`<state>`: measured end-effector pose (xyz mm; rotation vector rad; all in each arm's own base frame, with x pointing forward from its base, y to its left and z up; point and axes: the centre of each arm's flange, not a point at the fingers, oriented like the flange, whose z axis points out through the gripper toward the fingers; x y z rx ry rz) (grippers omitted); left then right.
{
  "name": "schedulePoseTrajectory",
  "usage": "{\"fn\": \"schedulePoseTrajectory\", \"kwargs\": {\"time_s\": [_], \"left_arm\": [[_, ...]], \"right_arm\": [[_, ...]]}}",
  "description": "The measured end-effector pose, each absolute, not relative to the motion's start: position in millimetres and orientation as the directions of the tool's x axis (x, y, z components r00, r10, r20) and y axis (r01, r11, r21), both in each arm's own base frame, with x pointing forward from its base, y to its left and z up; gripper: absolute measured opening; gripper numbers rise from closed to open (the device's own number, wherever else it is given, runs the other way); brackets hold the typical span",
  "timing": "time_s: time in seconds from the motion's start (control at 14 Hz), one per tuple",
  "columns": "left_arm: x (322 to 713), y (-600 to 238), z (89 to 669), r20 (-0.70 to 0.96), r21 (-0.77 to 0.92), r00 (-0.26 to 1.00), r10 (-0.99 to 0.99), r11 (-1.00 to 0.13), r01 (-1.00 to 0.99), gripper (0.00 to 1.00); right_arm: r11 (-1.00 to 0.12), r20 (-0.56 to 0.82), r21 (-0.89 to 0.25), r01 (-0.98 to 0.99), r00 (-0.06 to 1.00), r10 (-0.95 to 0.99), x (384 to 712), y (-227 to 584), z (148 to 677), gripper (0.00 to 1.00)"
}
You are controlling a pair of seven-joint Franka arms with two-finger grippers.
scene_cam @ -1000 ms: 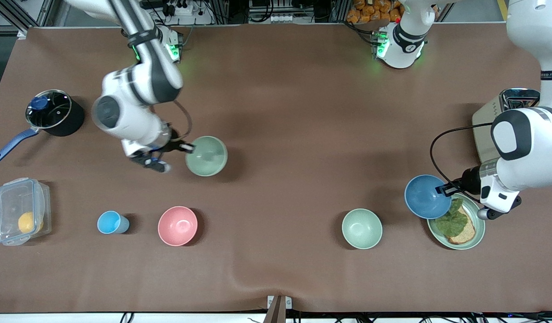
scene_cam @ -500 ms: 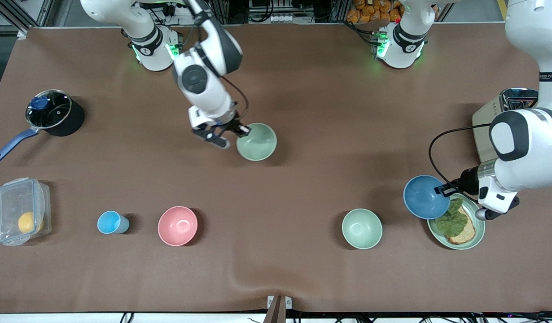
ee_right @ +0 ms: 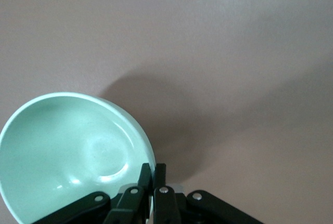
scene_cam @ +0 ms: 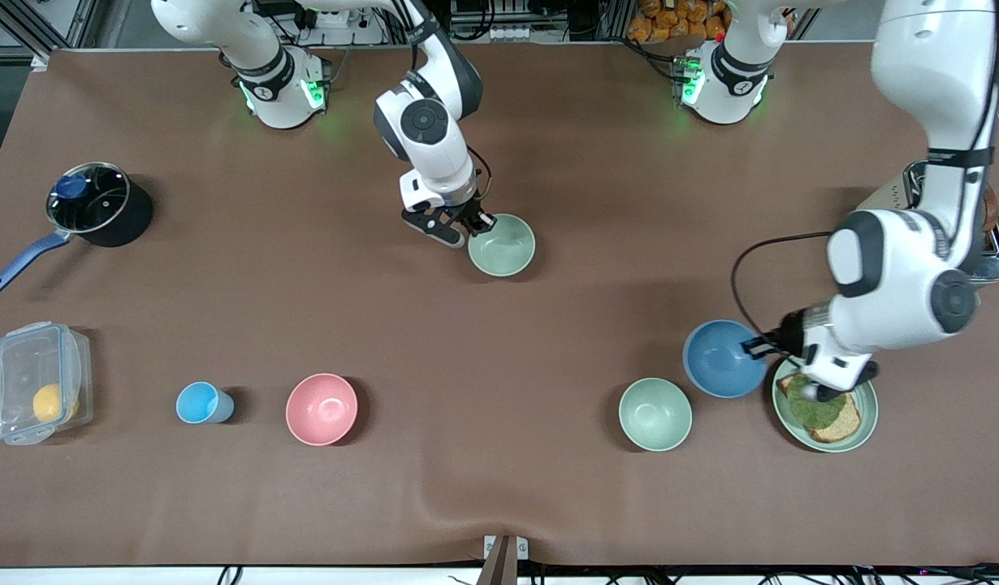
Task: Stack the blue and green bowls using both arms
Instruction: 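Lift both bowls and carry them toward the table center, then lower the green bowl at center while the left gripper brings the blue bowl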
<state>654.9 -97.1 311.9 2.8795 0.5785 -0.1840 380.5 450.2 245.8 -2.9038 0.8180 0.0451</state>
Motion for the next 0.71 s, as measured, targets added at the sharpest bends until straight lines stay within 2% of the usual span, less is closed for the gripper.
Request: {"fn": "schedulePoseTrajectory", "kwargs": {"time_s": [0.14,0.29,0.36,0.57,0.71], "left_arm": [[649,-128,313,-0.165,0.173,0.920,0.356,-0.908,0.383,0.07],[639,-150,316,-0.171,0.201,0.926,0.336,-0.909,0.367,0.07],[632,-155,318,-0.164,0.210,0.928,0.335,-0.907,0.364,0.07],[609,-158,325,-0.113,0.293,0.912,0.395,-0.863,0.411,0.07],[590,-169,320,-0.121,0.305,0.910,0.396,-0.857,0.414,0.07]], "right_arm": [[-0.844,-0.058,-0.102,-0.526,0.850,-0.523,374,454,237,0.04],[-0.837,-0.055,-0.097,-0.539,0.842,-0.536,373,455,231,0.08],[-0.835,-0.055,-0.096,-0.542,0.840,-0.540,373,454,231,0.13],[-0.815,-0.058,-0.098,-0.571,0.821,-0.568,378,454,235,0.43],[-0.784,-0.083,-0.062,-0.618,0.786,-0.613,388,451,248,0.63]]}}
